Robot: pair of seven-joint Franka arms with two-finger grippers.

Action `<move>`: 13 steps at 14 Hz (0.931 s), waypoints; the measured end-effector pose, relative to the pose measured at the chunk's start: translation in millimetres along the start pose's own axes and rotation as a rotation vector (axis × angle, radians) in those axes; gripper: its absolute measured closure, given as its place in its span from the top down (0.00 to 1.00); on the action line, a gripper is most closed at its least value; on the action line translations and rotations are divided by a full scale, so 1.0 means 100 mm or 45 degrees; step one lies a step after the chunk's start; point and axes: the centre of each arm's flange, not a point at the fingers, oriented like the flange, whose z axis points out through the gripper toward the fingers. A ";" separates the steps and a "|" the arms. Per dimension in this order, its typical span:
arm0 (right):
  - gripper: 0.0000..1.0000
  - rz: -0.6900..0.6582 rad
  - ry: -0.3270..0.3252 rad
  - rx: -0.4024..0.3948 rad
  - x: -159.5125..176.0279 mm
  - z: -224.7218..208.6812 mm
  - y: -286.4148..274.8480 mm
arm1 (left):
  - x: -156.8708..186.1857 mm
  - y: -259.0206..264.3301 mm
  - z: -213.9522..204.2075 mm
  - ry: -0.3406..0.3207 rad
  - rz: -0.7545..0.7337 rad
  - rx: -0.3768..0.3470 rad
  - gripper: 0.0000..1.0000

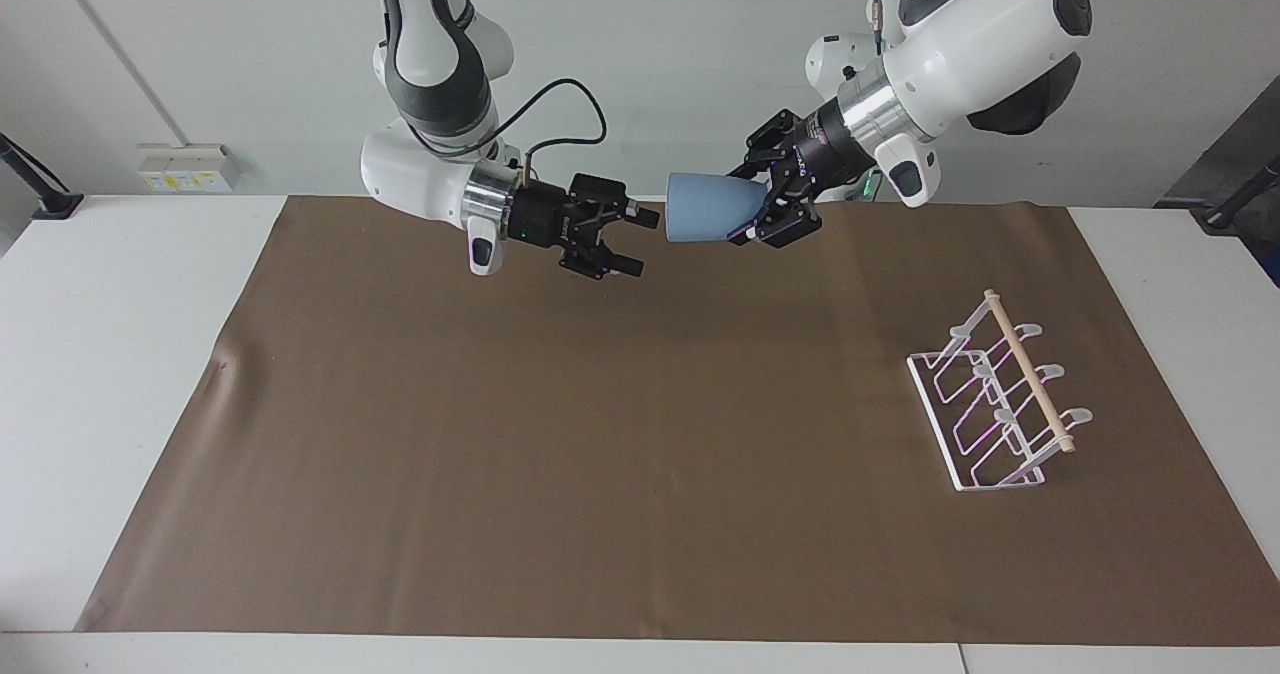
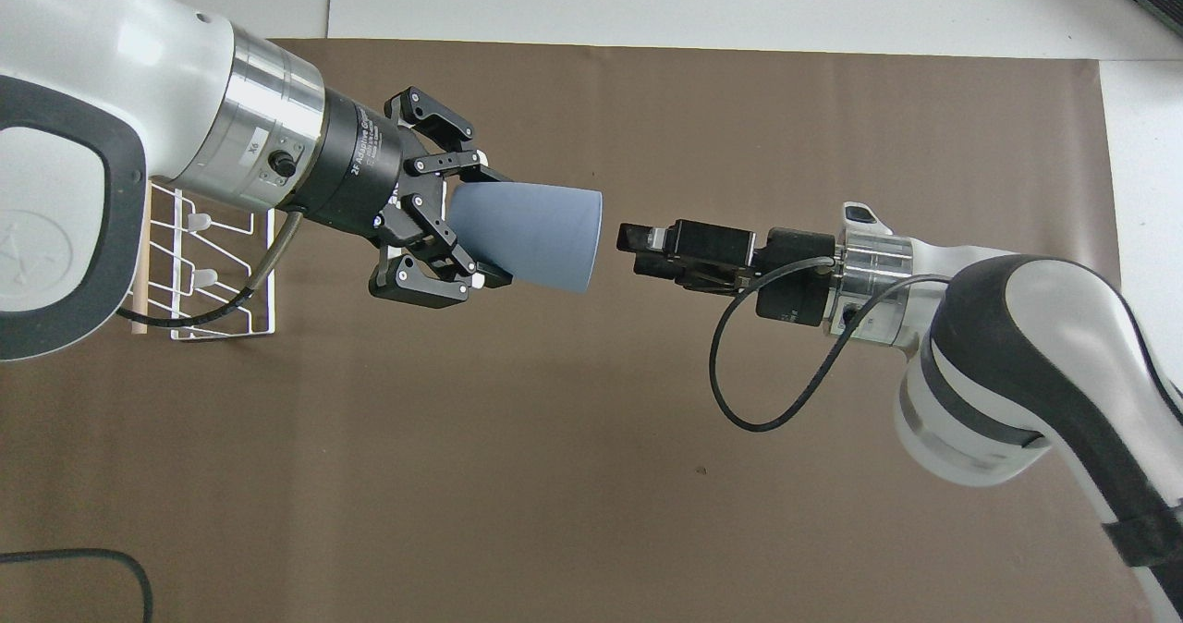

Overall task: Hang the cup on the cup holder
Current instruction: 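Open the right gripper and pull it back from the cup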

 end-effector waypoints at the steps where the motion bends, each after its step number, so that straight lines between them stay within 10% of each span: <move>1: 1.00 -0.015 -0.024 -0.054 0.04 -0.13 0.01 | 0.04 0.00 0.00 0.015 -0.005 -0.005 0.78; 13: 1.00 -0.246 -0.195 -1.088 0.36 -1.20 -0.10 | 0.59 0.04 0.09 0.491 0.196 -0.106 0.78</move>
